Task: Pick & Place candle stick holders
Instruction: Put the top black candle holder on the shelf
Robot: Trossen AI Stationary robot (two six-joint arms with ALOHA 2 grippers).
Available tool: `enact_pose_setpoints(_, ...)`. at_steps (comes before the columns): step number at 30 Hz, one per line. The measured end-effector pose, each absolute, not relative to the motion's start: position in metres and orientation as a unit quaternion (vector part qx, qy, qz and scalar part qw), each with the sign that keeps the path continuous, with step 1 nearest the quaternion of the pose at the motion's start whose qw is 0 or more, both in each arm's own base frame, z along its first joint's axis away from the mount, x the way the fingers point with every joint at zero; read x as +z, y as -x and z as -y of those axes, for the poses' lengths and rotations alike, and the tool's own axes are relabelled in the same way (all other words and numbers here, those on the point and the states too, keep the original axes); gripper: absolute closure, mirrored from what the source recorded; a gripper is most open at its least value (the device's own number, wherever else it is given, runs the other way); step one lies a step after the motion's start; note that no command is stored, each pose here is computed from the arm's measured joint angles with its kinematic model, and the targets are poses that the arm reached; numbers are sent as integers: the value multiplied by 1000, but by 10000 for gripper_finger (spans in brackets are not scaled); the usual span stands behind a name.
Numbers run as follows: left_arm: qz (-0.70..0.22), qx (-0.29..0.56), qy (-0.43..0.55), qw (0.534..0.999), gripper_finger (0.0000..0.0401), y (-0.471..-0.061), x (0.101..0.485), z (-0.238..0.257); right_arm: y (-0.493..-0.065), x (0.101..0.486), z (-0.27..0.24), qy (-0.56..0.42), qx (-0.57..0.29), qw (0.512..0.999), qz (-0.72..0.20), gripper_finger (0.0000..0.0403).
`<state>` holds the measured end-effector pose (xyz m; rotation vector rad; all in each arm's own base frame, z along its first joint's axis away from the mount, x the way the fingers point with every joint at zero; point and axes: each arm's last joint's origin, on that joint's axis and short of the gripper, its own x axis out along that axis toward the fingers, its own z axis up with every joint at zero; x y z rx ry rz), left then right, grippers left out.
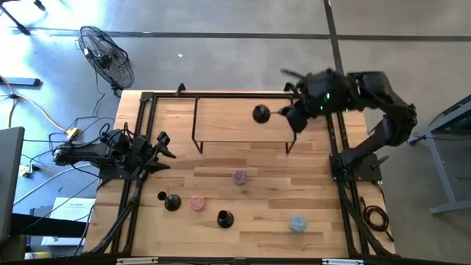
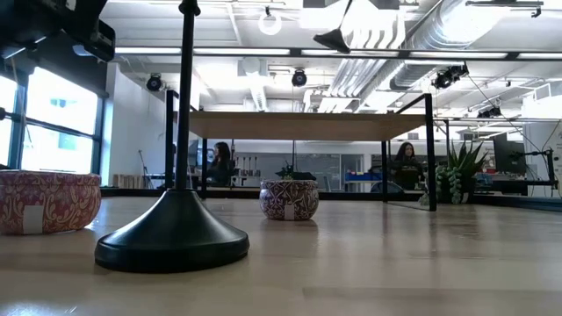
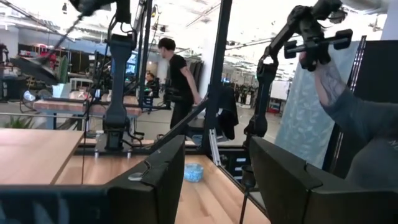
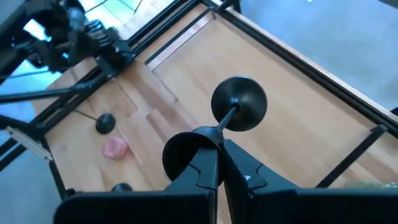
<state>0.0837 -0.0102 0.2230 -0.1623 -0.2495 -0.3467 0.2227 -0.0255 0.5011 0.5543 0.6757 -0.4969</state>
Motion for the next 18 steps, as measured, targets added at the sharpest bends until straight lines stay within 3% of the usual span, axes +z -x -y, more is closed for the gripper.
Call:
enact_pose_setpoints(9,128,-170,80,974,222,-84,224,10,-217,500,87,-303,-245,866,-315,403)
enact_pose_setpoints(18,130,-157,69,976,222,-84,224,9,-226,474,135,-349,-282,815,-368,403)
